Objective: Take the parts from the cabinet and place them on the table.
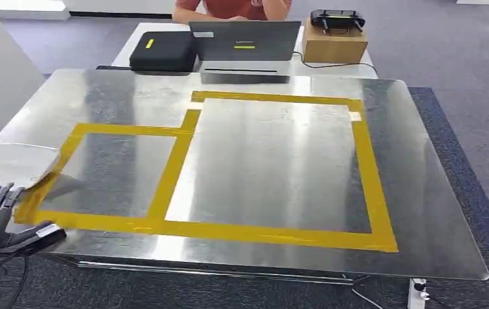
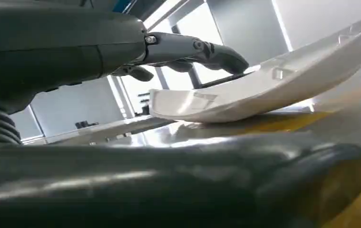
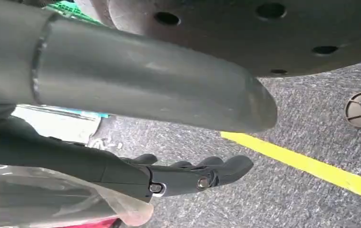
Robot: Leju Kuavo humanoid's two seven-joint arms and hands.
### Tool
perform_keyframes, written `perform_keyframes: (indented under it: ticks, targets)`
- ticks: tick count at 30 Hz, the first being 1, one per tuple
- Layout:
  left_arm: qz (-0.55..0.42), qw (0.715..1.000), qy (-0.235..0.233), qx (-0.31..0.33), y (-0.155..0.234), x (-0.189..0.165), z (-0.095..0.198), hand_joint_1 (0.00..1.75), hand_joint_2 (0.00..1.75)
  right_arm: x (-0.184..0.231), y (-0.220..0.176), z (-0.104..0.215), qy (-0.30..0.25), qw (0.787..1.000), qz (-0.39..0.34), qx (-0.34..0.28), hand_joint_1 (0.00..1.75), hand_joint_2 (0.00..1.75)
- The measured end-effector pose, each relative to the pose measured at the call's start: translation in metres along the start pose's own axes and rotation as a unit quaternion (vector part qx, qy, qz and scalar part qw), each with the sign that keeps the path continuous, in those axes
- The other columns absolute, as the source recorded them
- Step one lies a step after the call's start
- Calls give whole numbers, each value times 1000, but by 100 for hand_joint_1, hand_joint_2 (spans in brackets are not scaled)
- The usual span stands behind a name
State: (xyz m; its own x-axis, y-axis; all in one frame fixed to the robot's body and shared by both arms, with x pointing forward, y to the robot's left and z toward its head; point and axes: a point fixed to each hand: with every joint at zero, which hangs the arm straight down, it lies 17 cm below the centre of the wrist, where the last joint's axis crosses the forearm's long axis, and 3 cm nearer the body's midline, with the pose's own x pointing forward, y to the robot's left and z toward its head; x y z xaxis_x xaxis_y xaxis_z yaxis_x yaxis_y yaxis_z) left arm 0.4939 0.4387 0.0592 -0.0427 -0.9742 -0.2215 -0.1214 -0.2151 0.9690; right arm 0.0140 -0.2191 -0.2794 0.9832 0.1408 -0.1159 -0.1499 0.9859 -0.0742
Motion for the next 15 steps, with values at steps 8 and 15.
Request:
perform_keyframes:
  ticks: [8,15]
  targets:
    - [4,1000,0,4,0,1,5,0,0,0,-1,0,0,1000,2,-2,0,0]
    - [7,1000,3,7,2,0,7,0,0,0,-1,0,0,1000,2,-3,0,0]
